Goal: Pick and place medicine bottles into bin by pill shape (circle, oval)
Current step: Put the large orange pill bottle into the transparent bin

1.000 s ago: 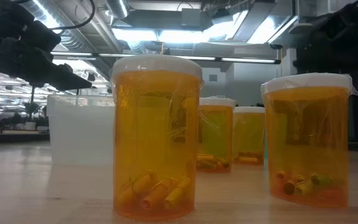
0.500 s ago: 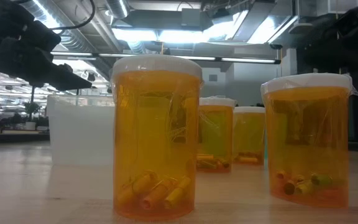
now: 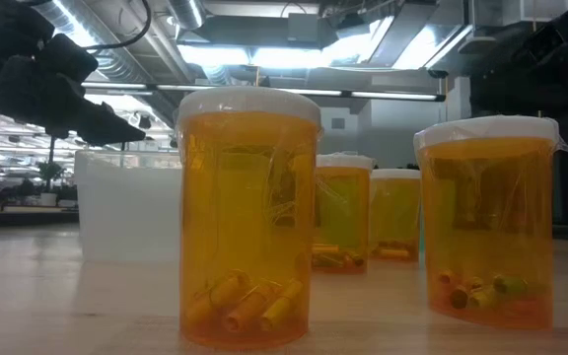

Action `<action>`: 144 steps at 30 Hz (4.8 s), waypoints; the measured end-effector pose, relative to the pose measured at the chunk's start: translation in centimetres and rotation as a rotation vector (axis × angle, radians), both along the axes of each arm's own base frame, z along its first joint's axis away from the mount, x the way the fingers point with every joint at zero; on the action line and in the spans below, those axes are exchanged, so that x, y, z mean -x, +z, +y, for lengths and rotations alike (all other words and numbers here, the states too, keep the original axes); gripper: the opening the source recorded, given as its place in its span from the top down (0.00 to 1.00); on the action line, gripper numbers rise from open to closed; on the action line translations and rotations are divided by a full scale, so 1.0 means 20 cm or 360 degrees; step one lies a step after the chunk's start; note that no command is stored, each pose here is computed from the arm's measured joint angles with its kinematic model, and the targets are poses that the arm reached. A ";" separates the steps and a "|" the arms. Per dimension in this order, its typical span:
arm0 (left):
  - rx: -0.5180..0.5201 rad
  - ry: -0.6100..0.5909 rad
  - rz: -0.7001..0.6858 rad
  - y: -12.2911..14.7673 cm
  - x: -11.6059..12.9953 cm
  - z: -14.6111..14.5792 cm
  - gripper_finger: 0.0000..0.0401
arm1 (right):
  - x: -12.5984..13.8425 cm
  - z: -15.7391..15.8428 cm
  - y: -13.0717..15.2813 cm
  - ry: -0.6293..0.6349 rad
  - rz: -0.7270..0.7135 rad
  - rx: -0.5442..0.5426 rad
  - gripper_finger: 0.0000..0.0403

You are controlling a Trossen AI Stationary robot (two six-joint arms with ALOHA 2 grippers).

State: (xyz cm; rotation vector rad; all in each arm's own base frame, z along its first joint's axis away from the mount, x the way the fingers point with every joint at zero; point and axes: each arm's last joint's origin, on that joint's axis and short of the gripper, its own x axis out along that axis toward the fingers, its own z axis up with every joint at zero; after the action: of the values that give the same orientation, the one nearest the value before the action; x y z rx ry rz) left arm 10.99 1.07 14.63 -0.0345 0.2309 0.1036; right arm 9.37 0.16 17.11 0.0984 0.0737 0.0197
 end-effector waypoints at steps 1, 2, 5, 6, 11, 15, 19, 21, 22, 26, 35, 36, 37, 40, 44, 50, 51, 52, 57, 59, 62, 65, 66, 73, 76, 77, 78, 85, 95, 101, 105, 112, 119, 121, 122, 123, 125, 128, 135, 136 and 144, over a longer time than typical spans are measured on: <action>0.0000 0.0000 0.0000 0.00 0.00 0.00 0.37 | 0.00 0.00 0.00 0.0000 0.0000 0.0000 0.61; 0.0000 0.0000 0.0000 0.00 0.00 0.00 0.37 | 0.00 0.00 0.00 0.0000 0.0000 0.0000 0.61; 0.0000 0.0000 0.0000 0.00 0.00 0.00 0.37 | 0.00 0.00 0.00 0.0000 0.0000 -0.0001 0.61; 0.0000 0.0000 0.0000 0.00 0.00 0.00 0.37 | 0.00 0.00 0.00 0.0000 0.0000 -0.0001 0.61; -0.0011 -0.0002 0.0001 0.00 0.00 0.00 0.37 | 0.00 0.00 0.00 0.0000 0.0000 -0.0001 0.61; -0.0013 0.0002 0.0001 0.00 0.00 0.00 0.37 | 0.00 0.00 0.00 0.0001 0.0000 -0.0001 0.61; -0.0012 0.0002 0.0001 0.00 0.00 0.00 0.37 | 0.00 0.00 0.00 0.0001 0.0000 -0.0001 0.61; -0.0011 0.0003 0.0001 0.00 0.00 0.00 0.37 | 0.00 0.00 0.00 0.0001 0.0000 -0.0001 0.61; -0.0011 0.0003 0.0002 0.00 0.00 0.00 0.37 | 0.00 0.00 0.00 0.0001 0.0000 -0.0001 0.61; -0.0011 0.0003 0.0001 0.00 0.00 0.00 0.37 | 0.00 0.00 0.00 0.0001 0.0000 -0.0001 0.61; 0.0001 0.0006 0.0000 0.00 0.00 0.00 0.37 | 0.00 0.00 0.00 0.0001 0.0000 -0.0001 0.61; 0.0002 0.0006 0.0000 0.00 0.00 0.00 0.37 | 0.00 0.00 0.00 0.0001 0.0000 -0.0001 0.61; 0.0001 0.0006 -0.0001 0.00 0.00 0.00 0.37 | 0.00 0.00 0.00 0.0002 0.0000 -0.0001 0.61; 0.0002 0.0006 0.0000 0.00 0.00 0.00 0.37 | 0.00 0.00 0.00 0.0001 0.0001 -0.0001 0.61; 0.0004 0.0007 -0.0001 0.00 0.00 0.00 0.37 | 0.00 0.00 0.00 0.0002 0.0001 -0.0001 0.61; 0.0040 0.0016 -0.0005 0.00 0.00 0.00 0.37 | 0.00 0.00 0.00 0.0002 0.0001 -0.0001 0.61; 0.0053 0.0020 -0.0007 0.00 0.00 0.00 0.37 | 0.00 0.00 0.00 0.0002 0.0001 -0.0001 0.61; 0.0076 0.0025 -0.0009 0.00 0.00 0.00 0.37 | 0.00 0.00 0.00 0.0002 0.0001 -0.0002 0.61; 0.0282 0.0068 -0.0116 0.03 -0.01 0.00 0.37 | 0.00 0.00 0.00 0.0002 0.0001 -0.0001 0.61; 0.0367 0.0082 -0.0162 0.04 -0.01 0.00 0.37 | 0.00 0.00 0.00 0.0002 0.0001 -0.0001 0.61; 0.0385 0.0071 -0.0286 0.07 -0.01 0.00 0.37 | 0.00 0.00 0.00 0.0002 0.0001 -0.0001 0.61; 0.0383 0.0079 -0.0302 0.08 -0.01 0.00 0.37 | 0.00 0.00 0.00 0.0002 0.0001 -0.0002 0.61; 0.0382 0.0081 -0.0305 0.08 -0.01 0.00 0.37 | 0.00 0.00 0.00 0.0002 0.0001 -0.0001 0.61; 0.0581 -0.0001 -0.0440 0.13 -0.01 0.00 0.37 | 0.00 0.00 0.00 0.0002 0.0001 -0.0002 0.61; 0.0623 -0.0214 -0.0547 0.28 -0.01 -0.03 0.37 | 0.00 0.00 0.00 0.0002 0.0001 -0.0002 0.61; 0.0621 -0.0243 -0.0568 0.34 -0.01 -0.03 0.37 | 0.00 0.00 0.00 0.0002 0.0001 -0.0002 0.61; 0.0612 -0.0264 -0.0571 0.41 -0.01 -0.04 0.37 | 0.00 0.00 0.00 0.0002 0.0001 -0.0002 0.61; 0.0351 -0.0475 -0.0429 0.82 -0.17 -0.16 0.37 | 0.00 0.00 0.00 0.0002 0.0001 -0.0002 0.61; -0.0046 -0.0594 -0.0037 0.98 -0.75 -0.44 0.37 | 0.00 0.00 0.00 0.0002 0.0000 -0.0002 0.61; -0.0095 -0.0592 0.0227 0.88 -1.00 -0.53 0.37 | 0.00 0.00 0.00 0.0002 0.0000 -0.0002 0.61; -0.0084 -0.0585 0.0322 0.80 -1.11 -0.57 0.37 | 0.00 0.00 0.00 0.0002 0.0001 -0.0002 0.61; -0.0380 -0.0632 0.0523 0.65 -1.18 -0.74 0.37 | 0.00 0.00 0.00 0.0002 0.0001 -0.0002 0.61; -0.0389 -0.0508 0.0541 0.67 -1.19 -1.00 0.37 | 0.00 0.00 0.00 0.0002 0.0000 -0.0002 0.61; -0.0342 -0.0527 0.0535 0.67 -1.18 -1.08 0.37 | 0.00 0.00 0.00 0.0002 0.0001 -0.0002 0.61; -0.0329 -0.0542 0.0541 0.67 -1.17 -1.11 0.37 | 0.00 0.00 0.00 0.0002 0.0001 -0.0002 0.61; -0.0318 -0.0563 0.0553 0.66 -1.16 -1.16 0.37 | 0.00 0.00 0.00 0.0001 0.0001 -0.0002 0.61; -0.0276 -0.0580 0.0614 0.63 -1.14 -1.22 0.37 | 0.00 0.00 0.00 0.0002 0.0000 -0.0002 0.61; -0.0200 -0.0569 0.0727 0.56 -1.09 -1.29 0.37 | 0.00 0.00 0.00 0.0002 0.0000 -0.0002 0.61; -0.0126 -0.0561 0.0950 0.39 -1.07 -1.36 0.37 | 0.00 0.00 0.00 0.0002 0.0001 -0.0002 0.61; -0.0131 -0.0557 0.0967 0.37 -1.08 -1.36 0.37 | 0.00 0.00 0.00 0.0002 0.0001 -0.0002 0.61; -0.0138 -0.0486 0.1035 0.30 -1.18 -1.26 0.37 | 0.00 0.00 0.00 0.0002 0.0001 -0.0002 0.61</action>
State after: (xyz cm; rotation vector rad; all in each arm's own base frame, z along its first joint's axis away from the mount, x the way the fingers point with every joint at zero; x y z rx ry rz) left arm 34.66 -24.05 20.54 0.1233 0.8768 -0.1851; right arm 9.37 0.16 17.10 0.0995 0.0742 0.0211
